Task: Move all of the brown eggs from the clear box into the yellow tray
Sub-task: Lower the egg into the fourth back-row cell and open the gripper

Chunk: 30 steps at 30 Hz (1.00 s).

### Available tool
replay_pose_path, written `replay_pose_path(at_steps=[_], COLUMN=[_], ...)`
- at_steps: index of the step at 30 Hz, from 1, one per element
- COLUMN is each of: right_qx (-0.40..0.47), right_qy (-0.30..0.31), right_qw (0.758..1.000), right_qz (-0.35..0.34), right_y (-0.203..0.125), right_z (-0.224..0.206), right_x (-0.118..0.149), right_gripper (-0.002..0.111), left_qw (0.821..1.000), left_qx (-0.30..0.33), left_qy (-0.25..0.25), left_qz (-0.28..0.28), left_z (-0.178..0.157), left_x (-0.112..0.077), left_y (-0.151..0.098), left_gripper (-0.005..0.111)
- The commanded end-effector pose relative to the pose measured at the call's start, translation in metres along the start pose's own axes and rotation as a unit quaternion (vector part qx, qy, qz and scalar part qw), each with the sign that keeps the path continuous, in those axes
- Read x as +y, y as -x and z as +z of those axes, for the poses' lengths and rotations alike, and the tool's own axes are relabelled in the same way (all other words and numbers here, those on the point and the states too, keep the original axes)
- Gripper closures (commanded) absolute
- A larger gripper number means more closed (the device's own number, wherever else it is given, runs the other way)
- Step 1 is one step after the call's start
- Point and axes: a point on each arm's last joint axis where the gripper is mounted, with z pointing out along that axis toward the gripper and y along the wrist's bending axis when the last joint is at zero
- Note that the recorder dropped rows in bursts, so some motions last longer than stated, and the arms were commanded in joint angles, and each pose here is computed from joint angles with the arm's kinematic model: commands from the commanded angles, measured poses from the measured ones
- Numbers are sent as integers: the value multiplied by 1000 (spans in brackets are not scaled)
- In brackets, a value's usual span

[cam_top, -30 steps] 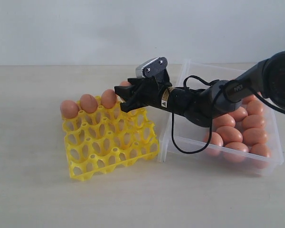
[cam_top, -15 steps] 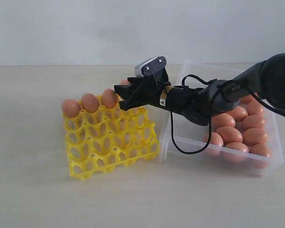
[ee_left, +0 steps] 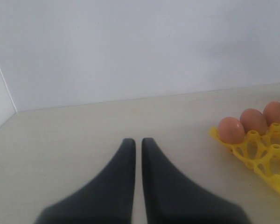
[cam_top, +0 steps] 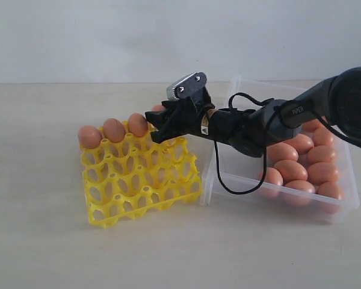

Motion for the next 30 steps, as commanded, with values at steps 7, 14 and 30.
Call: replay_pose_path(at_steps=[7, 14, 30], right_qx=[55, 88, 83], right_qy=[-4, -22, -25], right_qw=[998, 995, 995], right_qz=[33, 47, 41], right_y=[-29, -35, -32], right_z=[-2, -3, -3], right_x=[-1, -4, -4], right_gripper=[105, 68, 45], left_qw=[1000, 1000, 1000], left_qx=[0, 0, 0], left_qy=[-3, -3, -3], left_qz=[-3, -3, -3], left_z=[0, 0, 0], left_x=[0, 0, 0], left_y=[-1, -1, -1], left_gripper=[103, 103, 103])
